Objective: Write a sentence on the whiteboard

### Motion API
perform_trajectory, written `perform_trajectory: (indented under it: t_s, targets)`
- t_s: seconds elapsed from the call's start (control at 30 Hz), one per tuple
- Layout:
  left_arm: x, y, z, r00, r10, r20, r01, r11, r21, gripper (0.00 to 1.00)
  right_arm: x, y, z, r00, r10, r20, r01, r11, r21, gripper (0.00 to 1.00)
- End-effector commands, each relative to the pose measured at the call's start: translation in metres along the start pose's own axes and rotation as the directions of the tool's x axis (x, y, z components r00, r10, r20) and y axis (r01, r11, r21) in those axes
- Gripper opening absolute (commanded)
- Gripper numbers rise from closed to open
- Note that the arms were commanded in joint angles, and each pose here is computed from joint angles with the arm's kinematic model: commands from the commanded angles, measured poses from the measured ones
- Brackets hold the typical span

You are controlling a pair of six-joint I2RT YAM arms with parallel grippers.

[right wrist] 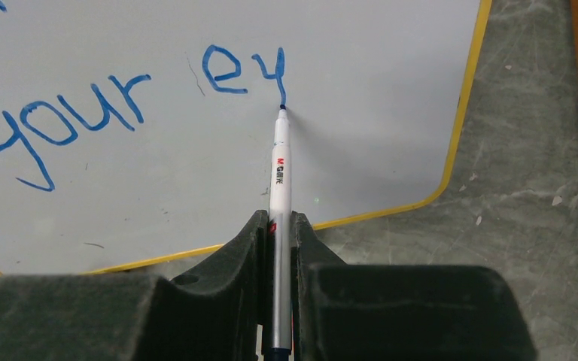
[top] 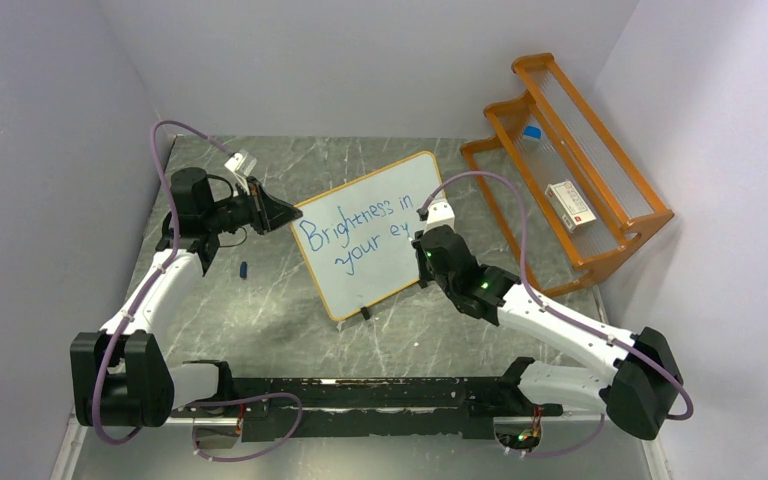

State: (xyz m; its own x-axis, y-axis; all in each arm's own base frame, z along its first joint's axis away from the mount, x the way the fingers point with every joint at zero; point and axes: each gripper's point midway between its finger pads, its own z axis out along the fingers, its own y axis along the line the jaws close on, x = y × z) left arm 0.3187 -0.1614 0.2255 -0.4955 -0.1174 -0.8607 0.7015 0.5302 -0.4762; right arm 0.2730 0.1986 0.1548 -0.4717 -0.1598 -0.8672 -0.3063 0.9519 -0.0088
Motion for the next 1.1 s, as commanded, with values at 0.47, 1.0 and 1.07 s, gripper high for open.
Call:
perform_trajectory:
  t_s: [0.47,1.0,1.07]
  targets:
    - [0.05,0.022,0.003,0.987,-0.103,-0.121,0.091,0.991,-0.096,0.05,0.005,0.02,-0.006,0.999,-0.001,-0.039,-0.003,0.995,-0.103,0.0]
    - [0.05,0.022,0.003,0.987,-0.103,-0.122,0.091,0.991,-0.1,0.05,-0.033,0.008,-0.014,0.997,0.027,0.073,-0.024,0.998,-0.05,0.0]
    - [0.049,0.022,0.003,0.988,-0.101,-0.12,0.089,0.991,-0.1,0.05,-0.034,0.003,-0.013,0.997,0.03,0.077,-0.028,0.999,-0.028,0.0]
